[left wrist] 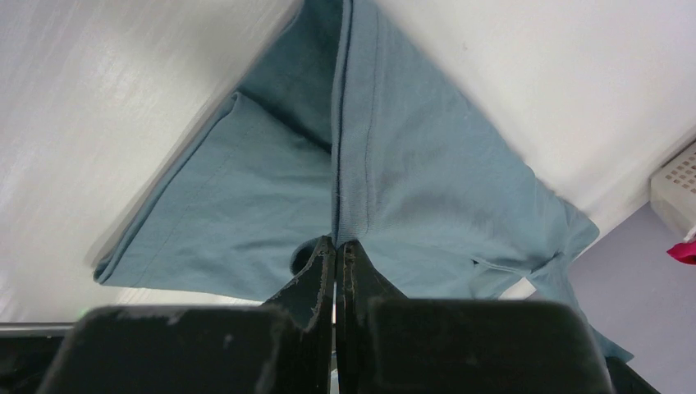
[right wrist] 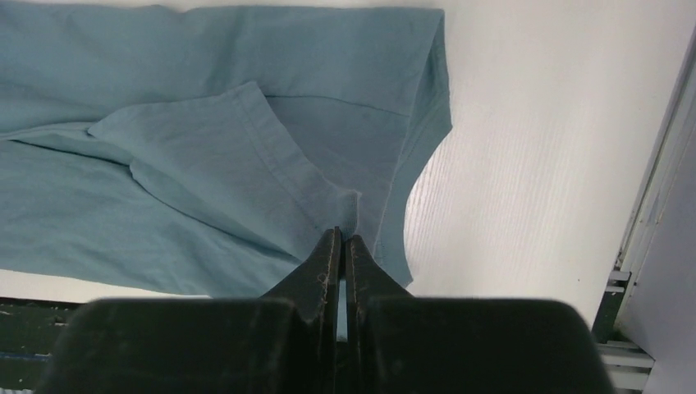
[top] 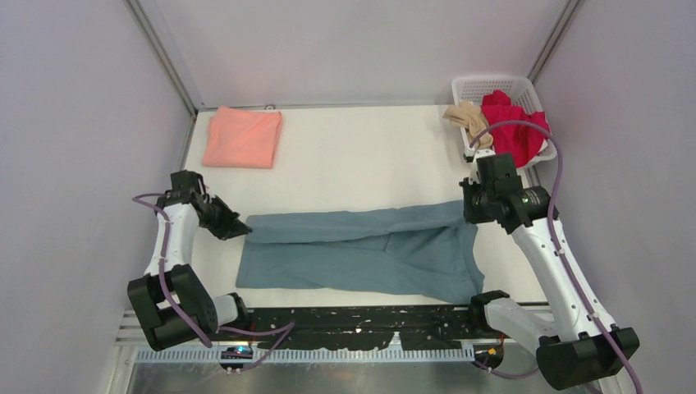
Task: Fold and stack the t-shirts
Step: Fold the other side of the tshirt into a rectangle
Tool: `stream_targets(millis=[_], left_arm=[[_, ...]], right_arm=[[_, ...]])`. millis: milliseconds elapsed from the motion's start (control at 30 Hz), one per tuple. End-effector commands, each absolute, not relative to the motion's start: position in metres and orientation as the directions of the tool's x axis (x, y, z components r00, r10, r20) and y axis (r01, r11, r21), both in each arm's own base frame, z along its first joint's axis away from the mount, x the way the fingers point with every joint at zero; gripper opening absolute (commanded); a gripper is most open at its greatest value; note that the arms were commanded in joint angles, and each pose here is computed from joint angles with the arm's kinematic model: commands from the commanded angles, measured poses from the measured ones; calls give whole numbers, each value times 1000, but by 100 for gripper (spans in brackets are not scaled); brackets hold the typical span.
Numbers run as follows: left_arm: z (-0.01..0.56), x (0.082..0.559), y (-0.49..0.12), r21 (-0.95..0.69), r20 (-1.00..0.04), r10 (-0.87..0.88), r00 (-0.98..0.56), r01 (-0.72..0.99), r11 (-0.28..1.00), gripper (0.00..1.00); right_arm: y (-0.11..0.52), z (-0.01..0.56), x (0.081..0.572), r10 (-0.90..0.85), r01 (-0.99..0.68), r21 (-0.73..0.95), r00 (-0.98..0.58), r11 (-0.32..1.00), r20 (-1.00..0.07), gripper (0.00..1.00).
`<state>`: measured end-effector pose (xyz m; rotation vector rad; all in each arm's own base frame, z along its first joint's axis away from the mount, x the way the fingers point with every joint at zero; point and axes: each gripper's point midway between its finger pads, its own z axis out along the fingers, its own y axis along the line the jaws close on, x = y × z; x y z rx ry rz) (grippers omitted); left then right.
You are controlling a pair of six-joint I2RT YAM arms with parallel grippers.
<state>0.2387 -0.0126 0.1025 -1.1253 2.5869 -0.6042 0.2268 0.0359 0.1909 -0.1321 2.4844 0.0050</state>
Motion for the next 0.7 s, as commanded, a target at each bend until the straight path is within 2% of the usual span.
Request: stream_targets(millis=[0, 267, 567, 667], left_arm=[[106, 232, -7, -441, -83, -733, -675, -635, 634, 0], [104, 234, -1, -411, -91, -729, -678, -641, 648, 0], [102, 232, 1, -388, -79, -724, -686, -648, 656, 0], [97, 231, 2, -375, -75, -725, -685, -654, 657, 0]], right_arm=[[46, 195, 210, -48, -84, 44, -848, 996, -527, 7], [71, 178, 170, -30, -104, 196, -937, 975, -347, 6], [67, 172, 151, -28, -80, 188, -964, 979, -264, 6], [66, 159, 141, -10, -48, 184, -980, 982, -199, 6]])
